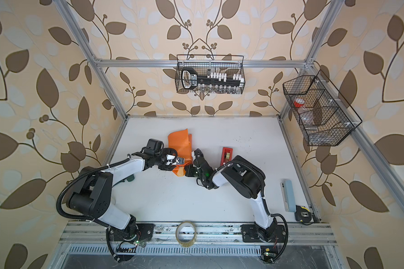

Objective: Wrap the gift box in paper

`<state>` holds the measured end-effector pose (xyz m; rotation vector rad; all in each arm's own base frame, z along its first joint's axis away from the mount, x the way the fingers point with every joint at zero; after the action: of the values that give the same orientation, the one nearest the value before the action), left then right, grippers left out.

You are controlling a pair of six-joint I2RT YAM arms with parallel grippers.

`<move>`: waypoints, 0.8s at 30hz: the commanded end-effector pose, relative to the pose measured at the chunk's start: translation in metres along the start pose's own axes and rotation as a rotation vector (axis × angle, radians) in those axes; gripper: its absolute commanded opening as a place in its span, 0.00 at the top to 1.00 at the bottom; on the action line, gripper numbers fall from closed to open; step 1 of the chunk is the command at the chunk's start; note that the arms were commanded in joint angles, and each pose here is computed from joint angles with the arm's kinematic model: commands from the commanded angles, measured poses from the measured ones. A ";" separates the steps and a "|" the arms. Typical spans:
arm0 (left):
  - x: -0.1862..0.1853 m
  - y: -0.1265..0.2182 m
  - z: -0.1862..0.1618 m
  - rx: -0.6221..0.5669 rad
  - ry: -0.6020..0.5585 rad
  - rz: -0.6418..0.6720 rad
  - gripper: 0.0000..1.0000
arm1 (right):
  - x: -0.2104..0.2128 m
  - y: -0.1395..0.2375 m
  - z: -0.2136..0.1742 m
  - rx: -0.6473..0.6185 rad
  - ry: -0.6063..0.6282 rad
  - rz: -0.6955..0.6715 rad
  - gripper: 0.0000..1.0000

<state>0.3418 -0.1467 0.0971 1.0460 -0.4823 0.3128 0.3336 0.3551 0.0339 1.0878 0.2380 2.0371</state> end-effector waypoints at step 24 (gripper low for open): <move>-0.050 0.000 -0.015 0.063 0.119 -0.121 0.30 | -0.034 0.018 -0.072 0.235 -0.052 -0.193 1.00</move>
<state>0.3380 -0.1455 0.0962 1.0154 -0.4574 0.3752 0.3124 0.3622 0.0327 1.1530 0.2606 2.0191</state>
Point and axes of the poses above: each gripper's point midway between its finger pads, its own y axis back along the fingers, its own x axis along the line the jaws close on, z = x × y, the point moved 3 cm from there along y, back along the fingers, and after that the axes turned 3 degrees about y, right-handed, at the moved point
